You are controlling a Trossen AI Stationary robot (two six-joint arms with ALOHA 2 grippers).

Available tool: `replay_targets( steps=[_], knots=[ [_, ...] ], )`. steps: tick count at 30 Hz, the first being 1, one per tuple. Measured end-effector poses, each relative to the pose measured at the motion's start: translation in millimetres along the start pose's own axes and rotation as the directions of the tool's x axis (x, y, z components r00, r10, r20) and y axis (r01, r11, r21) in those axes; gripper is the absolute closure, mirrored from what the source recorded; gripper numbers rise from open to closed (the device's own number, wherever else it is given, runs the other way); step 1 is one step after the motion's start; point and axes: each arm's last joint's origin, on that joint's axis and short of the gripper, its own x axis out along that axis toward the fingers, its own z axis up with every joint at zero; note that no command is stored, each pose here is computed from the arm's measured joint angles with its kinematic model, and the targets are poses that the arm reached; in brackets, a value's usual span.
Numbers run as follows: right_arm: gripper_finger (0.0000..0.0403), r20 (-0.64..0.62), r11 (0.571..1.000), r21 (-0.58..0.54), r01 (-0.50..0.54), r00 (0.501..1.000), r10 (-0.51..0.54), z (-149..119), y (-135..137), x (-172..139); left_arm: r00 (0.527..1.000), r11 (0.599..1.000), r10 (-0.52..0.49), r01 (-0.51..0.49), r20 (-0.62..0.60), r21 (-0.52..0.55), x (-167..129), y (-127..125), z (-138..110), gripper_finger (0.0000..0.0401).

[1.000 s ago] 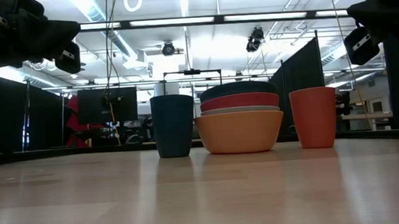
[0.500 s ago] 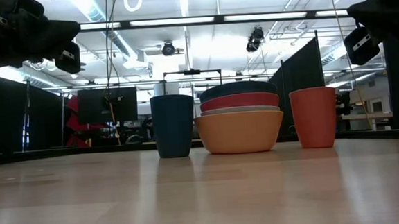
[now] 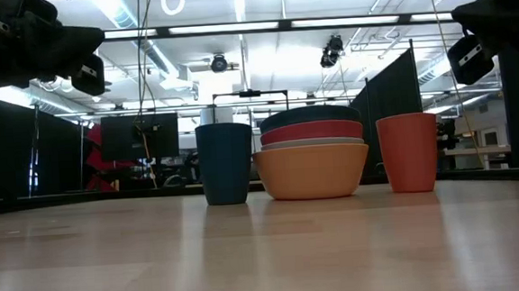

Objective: Nest bowls inside each other
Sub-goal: Return to Home Position

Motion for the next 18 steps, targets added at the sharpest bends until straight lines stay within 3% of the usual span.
replay_targets(
  steps=[18],
  knots=[
    [0.0403,0.0,1.0,0.0,0.0,1.0,0.0,0.0,0.0,0.0,1.0,1.0,0.0,0.0,0.0,0.0,0.0,0.0,0.0,0.0398]
  ],
)
